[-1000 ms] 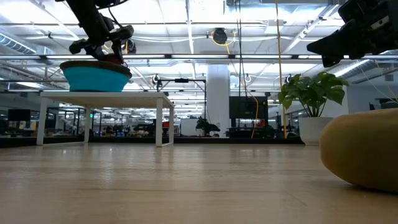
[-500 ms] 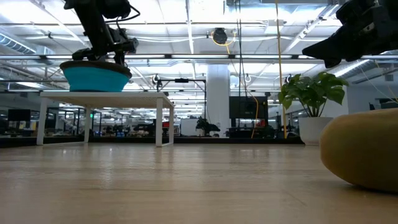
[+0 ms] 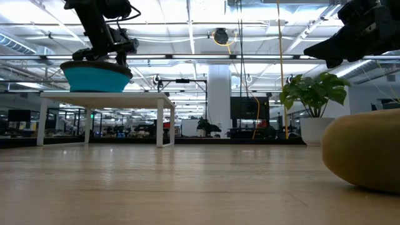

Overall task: Pick & Place Fruit
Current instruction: Put the pomegranate into the blue strainer bowl on the shelf, then put the left kiwi into the blue strainer bowl on the shelf

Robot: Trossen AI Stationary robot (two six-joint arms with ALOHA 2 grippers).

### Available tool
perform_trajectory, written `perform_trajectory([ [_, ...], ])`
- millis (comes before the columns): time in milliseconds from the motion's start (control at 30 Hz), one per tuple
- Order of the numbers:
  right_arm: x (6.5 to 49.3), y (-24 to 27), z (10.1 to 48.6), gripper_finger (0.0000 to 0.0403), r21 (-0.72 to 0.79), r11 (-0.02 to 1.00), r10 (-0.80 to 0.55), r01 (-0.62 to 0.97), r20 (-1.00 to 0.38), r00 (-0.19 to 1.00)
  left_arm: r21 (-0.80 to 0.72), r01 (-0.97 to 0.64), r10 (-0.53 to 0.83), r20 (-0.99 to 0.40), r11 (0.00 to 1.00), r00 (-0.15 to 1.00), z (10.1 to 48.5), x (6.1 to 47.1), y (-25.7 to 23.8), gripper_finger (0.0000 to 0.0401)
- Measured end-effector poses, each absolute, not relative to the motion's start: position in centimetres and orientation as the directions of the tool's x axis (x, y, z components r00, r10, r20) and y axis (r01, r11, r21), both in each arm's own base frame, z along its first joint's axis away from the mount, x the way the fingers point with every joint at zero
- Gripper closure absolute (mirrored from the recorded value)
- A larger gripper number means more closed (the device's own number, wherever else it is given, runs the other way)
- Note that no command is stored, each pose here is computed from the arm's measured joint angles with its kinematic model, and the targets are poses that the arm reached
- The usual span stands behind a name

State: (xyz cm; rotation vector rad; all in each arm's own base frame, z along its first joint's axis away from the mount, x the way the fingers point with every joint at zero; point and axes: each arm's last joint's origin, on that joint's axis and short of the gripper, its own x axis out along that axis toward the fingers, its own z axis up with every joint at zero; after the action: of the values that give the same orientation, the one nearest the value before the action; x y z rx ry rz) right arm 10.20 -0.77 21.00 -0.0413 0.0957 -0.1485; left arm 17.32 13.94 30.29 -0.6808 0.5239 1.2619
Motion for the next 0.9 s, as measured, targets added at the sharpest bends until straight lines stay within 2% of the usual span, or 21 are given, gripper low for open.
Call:
perform_trajectory([
  [200,10.2,-0.8,21.0,0.0403,-0.048,0.988,-0.150,0.146,-0.092,0.984,-0.170,-0.970,0.689,-0.683,0.172,0.242,30.9,17.0,13.8,0.0110],
  [367,10.2,-0.8,21.0,0.0403,-0.048,0.988,-0.150,0.146,-0.092,0.984,-0.232,-0.953,0.738,-0.606,0.194,0.298,34.3,16.4,13.7,0.0092],
  [500,10.2,-0.8,21.0,0.0403,-0.049,0.988,-0.150,0.146,-0.092,0.984,-0.261,-0.932,0.765,-0.536,0.252,0.357,37.3,16.2,13.3,0.0099],
  [733,10.2,-0.7,21.0,0.0403,-0.041,0.990,-0.140,0.137,-0.092,0.986,-0.328,-0.864,0.731,-0.465,0.383,0.500,40.6,16.9,11.6,0.0134],
  [900,10.2,-0.2,21.0,0.0403,-0.020,0.999,0.035,-0.037,-0.092,0.995,-0.359,-0.815,0.676,-0.456,0.455,0.579,40.9,17.9,9.8,0.0164],
])
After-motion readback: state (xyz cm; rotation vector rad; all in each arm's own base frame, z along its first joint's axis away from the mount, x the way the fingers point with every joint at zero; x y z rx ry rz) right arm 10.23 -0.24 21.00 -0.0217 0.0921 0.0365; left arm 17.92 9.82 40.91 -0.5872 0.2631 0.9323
